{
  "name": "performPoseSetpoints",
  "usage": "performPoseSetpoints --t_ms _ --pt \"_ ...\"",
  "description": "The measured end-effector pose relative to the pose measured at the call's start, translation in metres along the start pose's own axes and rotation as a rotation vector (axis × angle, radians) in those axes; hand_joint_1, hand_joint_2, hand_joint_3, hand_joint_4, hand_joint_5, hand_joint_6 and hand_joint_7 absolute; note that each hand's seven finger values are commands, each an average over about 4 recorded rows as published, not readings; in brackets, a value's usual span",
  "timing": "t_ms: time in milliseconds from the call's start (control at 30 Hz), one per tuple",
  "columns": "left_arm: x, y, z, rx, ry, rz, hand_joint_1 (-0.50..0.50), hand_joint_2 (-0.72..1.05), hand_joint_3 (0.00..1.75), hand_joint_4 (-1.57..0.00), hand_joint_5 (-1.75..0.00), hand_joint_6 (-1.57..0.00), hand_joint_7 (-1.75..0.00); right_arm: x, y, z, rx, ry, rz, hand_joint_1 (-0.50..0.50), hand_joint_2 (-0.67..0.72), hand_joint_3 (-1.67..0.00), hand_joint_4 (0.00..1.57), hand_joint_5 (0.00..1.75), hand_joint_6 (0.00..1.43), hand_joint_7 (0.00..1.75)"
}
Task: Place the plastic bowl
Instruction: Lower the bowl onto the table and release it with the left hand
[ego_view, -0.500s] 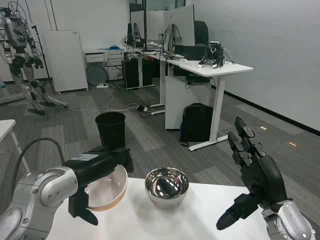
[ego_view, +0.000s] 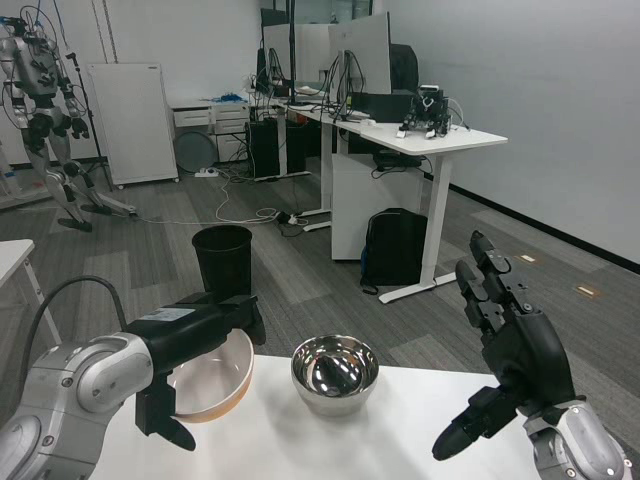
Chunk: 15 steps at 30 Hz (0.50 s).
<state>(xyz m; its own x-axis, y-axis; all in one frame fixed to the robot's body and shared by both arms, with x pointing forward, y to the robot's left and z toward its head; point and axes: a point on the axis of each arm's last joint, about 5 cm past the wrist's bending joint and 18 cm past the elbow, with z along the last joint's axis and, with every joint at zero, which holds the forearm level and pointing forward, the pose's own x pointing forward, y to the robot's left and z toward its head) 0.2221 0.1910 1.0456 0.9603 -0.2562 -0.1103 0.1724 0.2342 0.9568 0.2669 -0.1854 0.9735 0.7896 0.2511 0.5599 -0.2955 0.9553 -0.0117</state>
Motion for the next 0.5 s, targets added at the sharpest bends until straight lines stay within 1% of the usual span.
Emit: performPoseSetpoints --t_ms 233,333,433,500 --pt "0.0 0.0 0.0 -0.001 -0.001 0.0 -0.5 1.05 1.66 -1.38 -1.75 -0.63 -1.61 0.0 0.0 0.0 0.0 0.0 0.0 -0.44 0.22 0.0 0.0 0.0 0.0 0.0" --pt "0.0 0.0 0.0 -0.001 -0.001 0.0 -0.5 1.05 1.66 -1.38 -1.75 -0.63 -1.61 0.0 0.0 0.0 0.0 0.0 0.0 -0.46 0.22 0.0 0.0 0.0 0.0 0.0" --pt "0.0 0.0 0.0 -0.001 -0.001 0.0 -0.5 1.05 1.66 -1.38 -1.75 -0.63 -1.61 0.0 0.0 0.0 0.0 0.0 0.0 -0.43 0.22 0.0 0.0 0.0 0.0 0.0" --pt "0.0 0.0 0.0 -0.001 -0.001 0.0 -0.5 1.05 1.66 -1.38 -1.75 -0.63 -1.61 0.0 0.0 0.0 0.0 0.0 0.0 -0.44 0.22 0.0 0.0 0.0 0.0 0.0"
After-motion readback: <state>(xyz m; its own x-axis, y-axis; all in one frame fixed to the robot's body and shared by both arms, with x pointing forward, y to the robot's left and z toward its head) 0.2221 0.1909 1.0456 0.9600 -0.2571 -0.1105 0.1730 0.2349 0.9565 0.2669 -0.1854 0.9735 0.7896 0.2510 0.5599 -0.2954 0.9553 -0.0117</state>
